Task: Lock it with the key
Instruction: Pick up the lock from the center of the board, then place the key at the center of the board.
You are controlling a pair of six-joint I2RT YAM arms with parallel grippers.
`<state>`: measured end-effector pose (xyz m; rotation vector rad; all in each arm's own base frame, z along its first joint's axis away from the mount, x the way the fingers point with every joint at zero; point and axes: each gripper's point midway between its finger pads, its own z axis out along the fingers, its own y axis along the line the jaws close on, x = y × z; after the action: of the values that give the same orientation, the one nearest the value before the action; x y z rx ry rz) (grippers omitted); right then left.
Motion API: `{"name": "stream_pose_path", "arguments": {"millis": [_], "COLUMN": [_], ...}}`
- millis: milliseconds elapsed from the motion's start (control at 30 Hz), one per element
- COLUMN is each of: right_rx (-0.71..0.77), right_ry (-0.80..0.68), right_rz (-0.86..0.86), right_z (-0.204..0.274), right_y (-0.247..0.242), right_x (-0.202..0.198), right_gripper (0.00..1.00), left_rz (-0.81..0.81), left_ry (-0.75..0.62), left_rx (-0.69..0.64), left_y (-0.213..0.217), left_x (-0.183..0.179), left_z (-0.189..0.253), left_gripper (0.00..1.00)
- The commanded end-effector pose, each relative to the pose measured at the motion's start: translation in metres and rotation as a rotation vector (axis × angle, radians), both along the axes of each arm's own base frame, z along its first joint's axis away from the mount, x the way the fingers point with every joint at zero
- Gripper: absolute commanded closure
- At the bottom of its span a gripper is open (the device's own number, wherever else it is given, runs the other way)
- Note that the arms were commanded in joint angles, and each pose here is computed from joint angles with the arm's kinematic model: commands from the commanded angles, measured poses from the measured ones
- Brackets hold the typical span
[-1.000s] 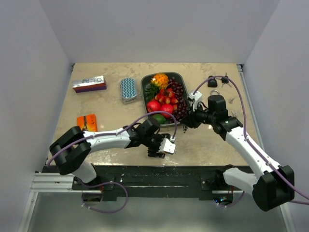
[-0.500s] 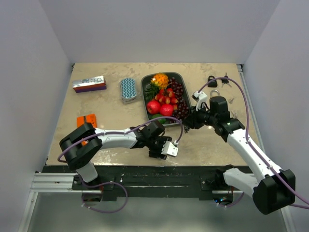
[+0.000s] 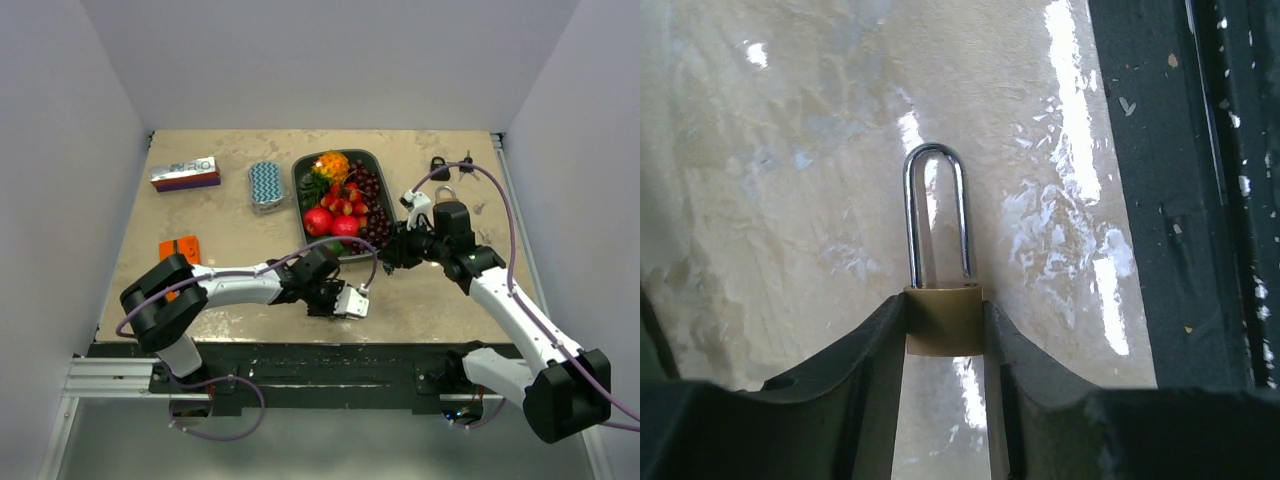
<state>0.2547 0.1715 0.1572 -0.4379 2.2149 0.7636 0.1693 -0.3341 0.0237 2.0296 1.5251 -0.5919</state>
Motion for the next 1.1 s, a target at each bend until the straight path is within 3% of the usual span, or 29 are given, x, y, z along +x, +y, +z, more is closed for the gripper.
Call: {"name": "stream_pose_path", "arguments": {"millis": [0,133,300,433,500,533,633,833,900,967,1000,1067], "right_rx": [0.013,0.022,0.044,0.035,0.001,0.005,-0.018,-0.025,-0.053,-0.176,-0.179,-0.197], "right_ry": [0.023,0.069,0.118,0.186,0.205,0.203,0.201,0.197,0.248,0.33,0.352,0.366], "right_rz": [-0.021,0.031,0.072,0.088,0.039,0.028,-0.016,-0.161,-0.172,-0.211,-0.291,-0.237], "right_z": [-0.004,-0.016,-0.035,-0.055,-0.06,-0.057,-0.047,0.002,0.006,-0.008,-0.006,-0.002], "right_y": [0.001,0.007,0.016,0.017,0.009,0.007,-0.008,-0.054,-0.069,-0.093,-0.117,-0.131], "right_x": [0.004,-0.001,-0.001,-0.005,0.0,0.003,0.009,0.027,0.034,0.03,0.043,0.041], "right_gripper": [1.0,1.0,1.0,0.92,0.94,1.0,1.0,1.0,1.0,1.0,1.0,1.0], "left_rz": [0.137,0.184,0.24,0.277,0.274,0.281,0.279,0.259,0.237,0.226,0.217,0.201], "left_ry": [0.12,0.237,0.256,0.231,0.222,0.224,0.216,0.12,0.098,0.103,0.103,0.111], "left_rx": [-0.191,-0.357,-0.486,-0.497,-0.503,-0.5,-0.51,-0.505,-0.495,-0.487,-0.485,-0.483], "left_y": [-0.002,-0.003,-0.004,-0.001,0.0,0.001,0.001,0.005,0.005,0.004,0.003,0.0], "left_x": [0.019,0.027,0.034,0.038,0.037,0.038,0.038,0.046,0.047,0.047,0.046,0.046], "left_z": [0.057,0.105,0.15,0.156,0.159,0.158,0.163,0.169,0.167,0.165,0.164,0.163], "left_gripper": [1.0,1.0,1.0,1.0,1.0,1.0,1.0,1.0,1.0,1.0,1.0,1.0]}}
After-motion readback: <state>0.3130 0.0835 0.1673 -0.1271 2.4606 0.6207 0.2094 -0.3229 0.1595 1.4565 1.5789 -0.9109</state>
